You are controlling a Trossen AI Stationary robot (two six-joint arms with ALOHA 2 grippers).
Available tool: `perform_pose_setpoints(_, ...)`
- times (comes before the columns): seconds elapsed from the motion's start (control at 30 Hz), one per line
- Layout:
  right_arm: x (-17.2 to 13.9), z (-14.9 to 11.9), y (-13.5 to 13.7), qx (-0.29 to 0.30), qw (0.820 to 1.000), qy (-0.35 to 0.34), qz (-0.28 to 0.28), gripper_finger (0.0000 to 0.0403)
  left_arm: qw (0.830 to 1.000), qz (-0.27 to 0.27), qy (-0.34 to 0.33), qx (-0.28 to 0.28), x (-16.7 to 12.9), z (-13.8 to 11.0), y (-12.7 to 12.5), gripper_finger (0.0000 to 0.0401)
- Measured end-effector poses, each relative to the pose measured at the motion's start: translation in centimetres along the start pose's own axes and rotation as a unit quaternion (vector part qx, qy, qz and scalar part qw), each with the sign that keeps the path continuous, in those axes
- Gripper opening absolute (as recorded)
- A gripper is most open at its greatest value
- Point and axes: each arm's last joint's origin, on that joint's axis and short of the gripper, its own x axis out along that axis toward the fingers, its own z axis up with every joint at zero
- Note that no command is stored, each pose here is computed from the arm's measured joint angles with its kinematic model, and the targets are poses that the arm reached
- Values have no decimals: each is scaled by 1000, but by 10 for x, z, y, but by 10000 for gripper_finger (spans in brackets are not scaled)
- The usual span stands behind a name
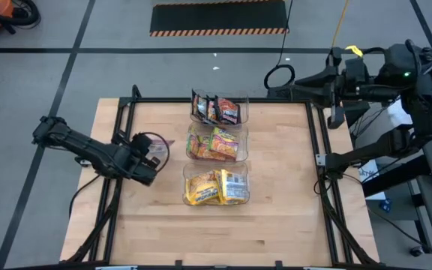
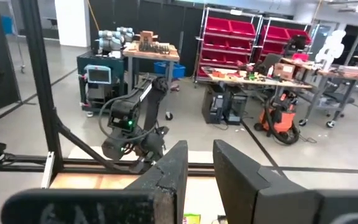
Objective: Sort Maruchan noodles
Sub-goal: Put the green noodle pack into the center transparent bin
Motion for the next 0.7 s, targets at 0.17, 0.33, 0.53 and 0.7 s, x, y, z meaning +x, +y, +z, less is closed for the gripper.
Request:
perform_pose_setpoints(0.17, -10, -1, 1, 12, 1000, 1, -2, 70, 1000, 3, 0, 13, 0, 9, 3, 0)
perform_pose_setpoints(0.33, -16, -3, 1, 19, 1000, 10, -1, 70, 1000, 10, -11, 22, -2, 21, 7, 0)
perform_pose_setpoints(0.53, -20, -5, 2, 28, 999, 20, -1, 70, 999, 13, -36, 25, -11, 42, 16, 0)
perform_pose_setpoints(0.7, -21, -9, 3, 30, 999, 41, 1, 70, 997, 17, -75, 25, -25, 66, 30, 0)
